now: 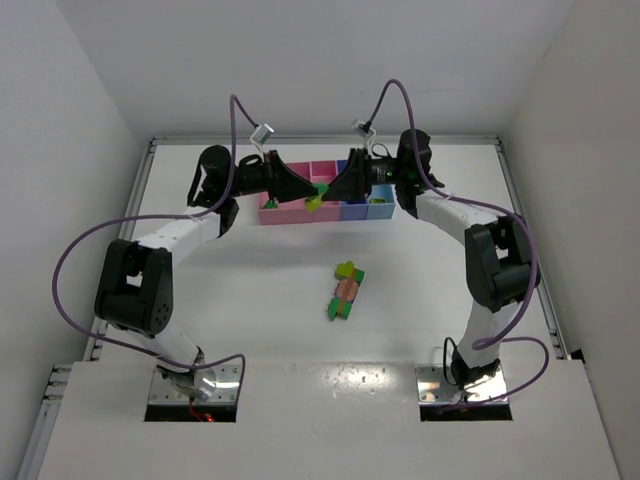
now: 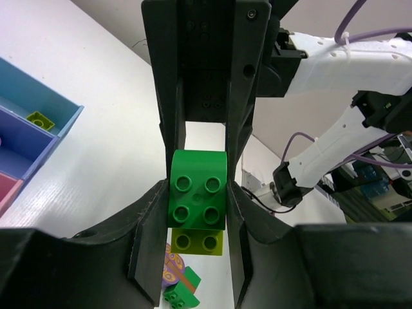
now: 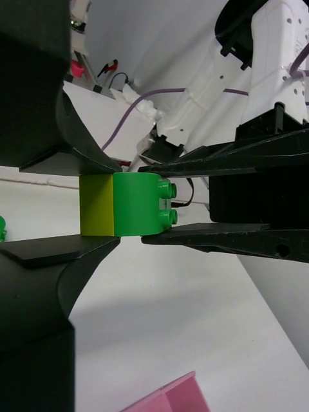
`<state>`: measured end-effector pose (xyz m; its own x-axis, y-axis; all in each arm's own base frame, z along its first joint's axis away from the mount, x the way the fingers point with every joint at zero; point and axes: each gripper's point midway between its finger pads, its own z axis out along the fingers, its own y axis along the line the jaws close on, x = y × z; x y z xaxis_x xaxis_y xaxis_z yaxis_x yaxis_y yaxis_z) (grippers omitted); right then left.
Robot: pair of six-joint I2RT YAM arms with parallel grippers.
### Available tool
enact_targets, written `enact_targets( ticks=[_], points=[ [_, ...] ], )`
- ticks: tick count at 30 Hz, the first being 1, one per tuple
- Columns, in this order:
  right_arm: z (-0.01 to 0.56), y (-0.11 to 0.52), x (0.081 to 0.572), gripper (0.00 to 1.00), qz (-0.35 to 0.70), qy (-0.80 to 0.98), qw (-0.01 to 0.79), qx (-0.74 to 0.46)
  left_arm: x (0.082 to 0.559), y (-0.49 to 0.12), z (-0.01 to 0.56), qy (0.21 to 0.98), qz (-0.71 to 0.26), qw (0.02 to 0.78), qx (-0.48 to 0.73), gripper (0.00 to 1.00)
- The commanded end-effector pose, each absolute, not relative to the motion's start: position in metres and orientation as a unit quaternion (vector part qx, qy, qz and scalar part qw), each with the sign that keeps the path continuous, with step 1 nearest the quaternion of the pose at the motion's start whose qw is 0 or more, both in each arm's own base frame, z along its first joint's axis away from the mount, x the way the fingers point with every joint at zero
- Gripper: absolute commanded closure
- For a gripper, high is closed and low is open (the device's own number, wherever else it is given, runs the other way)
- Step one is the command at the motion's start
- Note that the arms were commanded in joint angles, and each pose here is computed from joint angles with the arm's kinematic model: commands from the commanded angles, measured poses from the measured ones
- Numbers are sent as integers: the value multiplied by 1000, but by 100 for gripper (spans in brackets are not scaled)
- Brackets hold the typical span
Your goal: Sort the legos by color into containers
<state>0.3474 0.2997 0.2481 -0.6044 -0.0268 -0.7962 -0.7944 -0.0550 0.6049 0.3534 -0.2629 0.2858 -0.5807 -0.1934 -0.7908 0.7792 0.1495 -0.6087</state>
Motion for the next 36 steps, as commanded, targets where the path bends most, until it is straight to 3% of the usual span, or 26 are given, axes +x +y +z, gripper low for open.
enact_targets(
  ticks=[1,7,12,13,19,29,31,32,34,36],
  points=[
    [263,297,330,96,643,589,304,-383,391,-234,310,631,-576,487,183,90],
    [237,281,322,100,623,615,291,-386,426,-208,323,646,-513,544,154,91],
    [224,267,334,100,583,643,318,-381,462,-181,298,705,-377,589,121,91],
    [220,262,341,100,572,654,326,-373,462,-177,275,745,-343,561,110,91],
    [200,231,404,100,458,746,395,-279,475,-170,225,809,-135,558,126,91],
    [195,169,498,100,271,814,489,-157,495,-163,174,850,-44,515,105,84],
    [189,166,506,100,258,818,490,-157,500,-163,164,856,-40,505,101,74],
    [185,164,509,100,251,821,488,-157,502,-166,163,856,-43,504,103,51],
    [174,160,516,100,237,828,485,-153,504,-172,158,861,-59,496,96,20],
    [164,156,520,100,221,834,481,-155,504,-173,158,862,-73,493,95,4]
  ],
)
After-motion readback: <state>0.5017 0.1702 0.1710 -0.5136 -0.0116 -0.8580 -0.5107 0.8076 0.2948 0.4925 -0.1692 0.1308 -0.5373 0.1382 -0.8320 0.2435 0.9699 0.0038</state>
